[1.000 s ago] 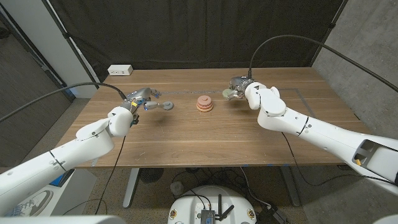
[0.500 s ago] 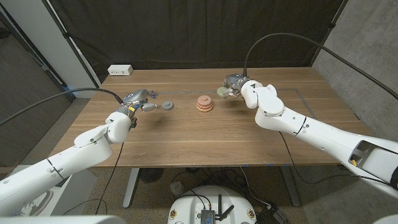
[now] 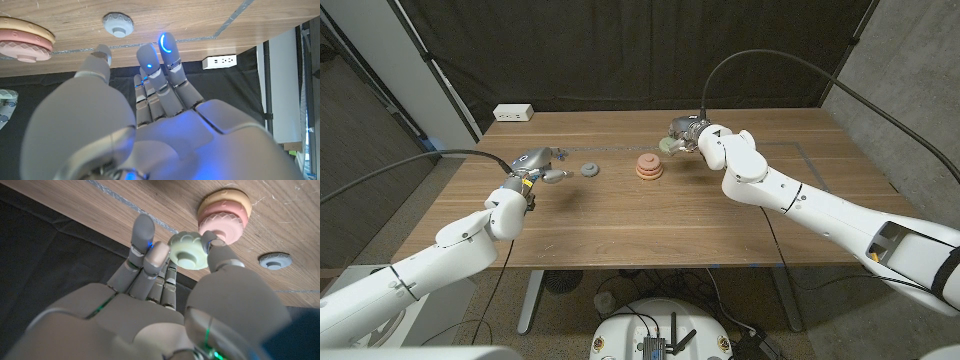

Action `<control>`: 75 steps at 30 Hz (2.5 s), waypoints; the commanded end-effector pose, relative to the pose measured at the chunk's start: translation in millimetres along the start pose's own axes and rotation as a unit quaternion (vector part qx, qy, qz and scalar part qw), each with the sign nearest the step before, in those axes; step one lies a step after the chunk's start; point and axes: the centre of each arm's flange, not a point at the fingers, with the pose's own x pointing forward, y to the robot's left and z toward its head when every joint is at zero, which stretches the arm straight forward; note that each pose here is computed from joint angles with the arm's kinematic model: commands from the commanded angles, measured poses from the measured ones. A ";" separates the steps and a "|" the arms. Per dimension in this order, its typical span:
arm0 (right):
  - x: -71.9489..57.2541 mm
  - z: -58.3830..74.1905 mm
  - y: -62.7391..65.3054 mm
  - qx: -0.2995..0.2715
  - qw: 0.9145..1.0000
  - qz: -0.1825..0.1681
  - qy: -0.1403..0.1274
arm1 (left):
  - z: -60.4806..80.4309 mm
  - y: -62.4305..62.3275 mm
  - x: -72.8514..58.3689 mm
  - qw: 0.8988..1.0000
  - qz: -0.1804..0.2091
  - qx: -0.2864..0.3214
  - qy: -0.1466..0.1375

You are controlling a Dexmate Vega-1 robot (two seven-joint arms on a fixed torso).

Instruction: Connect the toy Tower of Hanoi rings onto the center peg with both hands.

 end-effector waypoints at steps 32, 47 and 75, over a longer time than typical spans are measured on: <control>32.2 44.3 -6.1 -0.007 0.999 0.019 -0.032 | 1.4 -1.7 0.7 1.000 0.008 0.004 -0.008; 45.0 49.4 -2.0 -0.010 0.999 0.040 -0.026 | 1.2 1.3 -0.9 1.000 0.013 0.001 -0.009; 62.1 54.7 6.3 -0.023 0.996 0.082 -0.007 | -5.9 -7.0 -1.4 1.000 0.021 -0.021 -0.005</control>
